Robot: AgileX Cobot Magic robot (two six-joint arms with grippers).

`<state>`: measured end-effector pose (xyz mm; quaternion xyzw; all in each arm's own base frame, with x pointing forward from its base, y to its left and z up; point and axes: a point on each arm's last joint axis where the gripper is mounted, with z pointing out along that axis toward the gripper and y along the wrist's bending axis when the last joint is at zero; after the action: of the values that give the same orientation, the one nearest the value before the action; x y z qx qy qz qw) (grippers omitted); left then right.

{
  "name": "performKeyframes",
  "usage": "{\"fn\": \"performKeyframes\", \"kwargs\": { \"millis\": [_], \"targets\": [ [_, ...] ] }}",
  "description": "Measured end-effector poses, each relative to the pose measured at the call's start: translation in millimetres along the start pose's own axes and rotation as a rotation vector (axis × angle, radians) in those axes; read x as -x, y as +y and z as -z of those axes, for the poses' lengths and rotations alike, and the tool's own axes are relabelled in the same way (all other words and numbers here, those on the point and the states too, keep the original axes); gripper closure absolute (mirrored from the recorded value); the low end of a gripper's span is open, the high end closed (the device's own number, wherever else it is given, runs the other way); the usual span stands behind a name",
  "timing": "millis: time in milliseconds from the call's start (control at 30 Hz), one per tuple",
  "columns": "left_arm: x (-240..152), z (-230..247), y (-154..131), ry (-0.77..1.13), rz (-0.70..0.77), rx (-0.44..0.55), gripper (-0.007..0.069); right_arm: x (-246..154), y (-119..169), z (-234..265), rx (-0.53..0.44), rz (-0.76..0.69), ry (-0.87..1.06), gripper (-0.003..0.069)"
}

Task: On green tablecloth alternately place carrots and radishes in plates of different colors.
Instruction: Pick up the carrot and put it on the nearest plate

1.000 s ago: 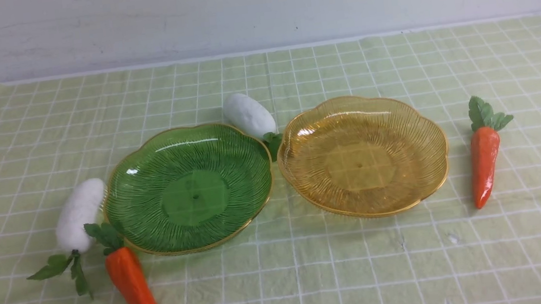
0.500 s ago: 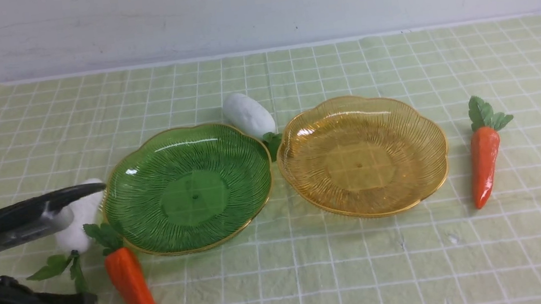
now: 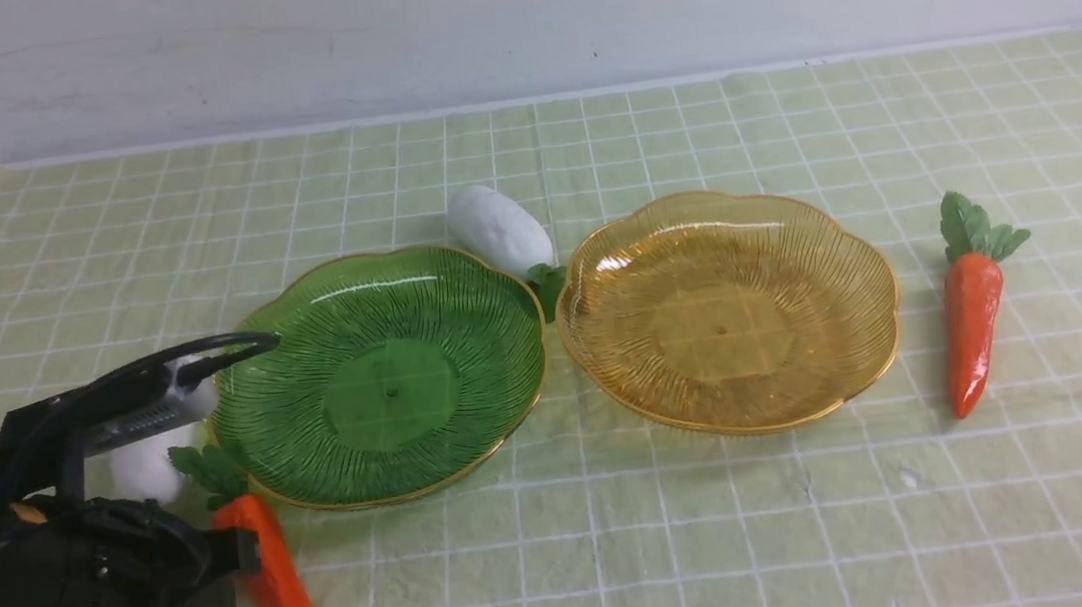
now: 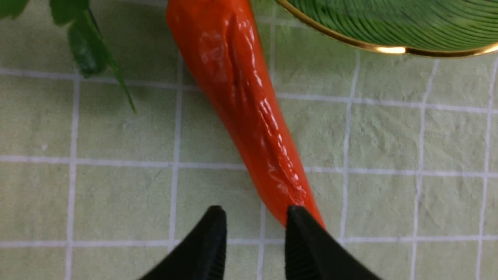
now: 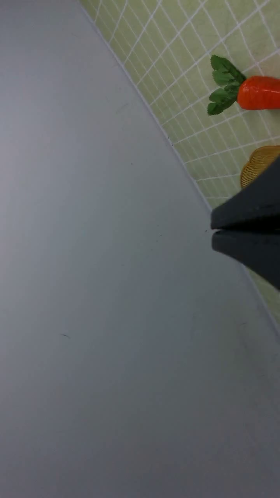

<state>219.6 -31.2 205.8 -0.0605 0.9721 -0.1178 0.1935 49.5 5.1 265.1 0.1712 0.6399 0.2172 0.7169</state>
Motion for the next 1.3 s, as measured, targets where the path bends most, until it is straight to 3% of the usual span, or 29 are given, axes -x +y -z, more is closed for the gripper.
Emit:
{"fn": "performKeyframes", "kwargs": {
  "millis": [133, 300, 433, 500, 633, 667, 700, 767, 967, 1100, 1300],
  "targets": [
    [0.8, -15.6, 2.2, 0.046, 0.024, 0.007, 0.0265, 26.9, 25.5, -12.7, 0.01, 0.212, 0.187, 0.0673],
    [5.1, -31.5, 2.2, 0.044, 0.083, -0.011, 0.0132, 43.0, 40.9, -43.7, -0.027, 0.336, 0.56, 0.0673],
    [9.8, -39.7, 1.5, 0.011, 0.092, -0.033, 0.0096, 38.9, 38.6, -67.8, -0.042, 0.373, 0.771, 0.0673],
    [11.3, -45.9, 2.3, 0.006, 0.096, -0.033, 0.0098, 31.5, 33.1, -80.0, -0.046, 0.39, 0.851, 0.0673],
    [9.8, -59.6, 5.6, 0.041, 0.096, -0.019, 0.0177, 20.6, 24.9, -95.0, -0.05, 0.406, 0.941, 0.0673],
    [8.8, -61.8, 6.2, 0.054, 0.093, -0.016, 0.0215, 18.4, 23.4, -98.2, -0.052, 0.405, 0.958, 0.0673],
    [8.2, -64.3, 6.8, 0.075, 0.075, -0.011, 0.0316, 16.3, 21.7, -103.7, -0.055, 0.4, 0.987, 0.0673],
    [7.2, -64.2, 6.6, 0.097, 0.058, -0.011, 0.0424, 16.4, 21.2, -112.2, -0.062, 0.392, 1.022, 0.0673],
    [-0.7, -42.7, 0.6, 0.157, 0.005, -0.043, 0.042, 28.1, 17.8, -144.9, -0.166, 0.376, 1.076, 0.0673],
    [-0.4, -5.0, -8.4, 0.077, -0.017, -0.082, 0.042, 34.2, 5.0, -174.5, -0.317, 0.393, 1.084, 0.0673],
    [30.9, 44.8, -27.1, -0.083, -0.06, -0.138, 0.042, 20.2, -17.3, -225.3, -0.419, 0.396, 1.117, 0.0636]
  ]
}}
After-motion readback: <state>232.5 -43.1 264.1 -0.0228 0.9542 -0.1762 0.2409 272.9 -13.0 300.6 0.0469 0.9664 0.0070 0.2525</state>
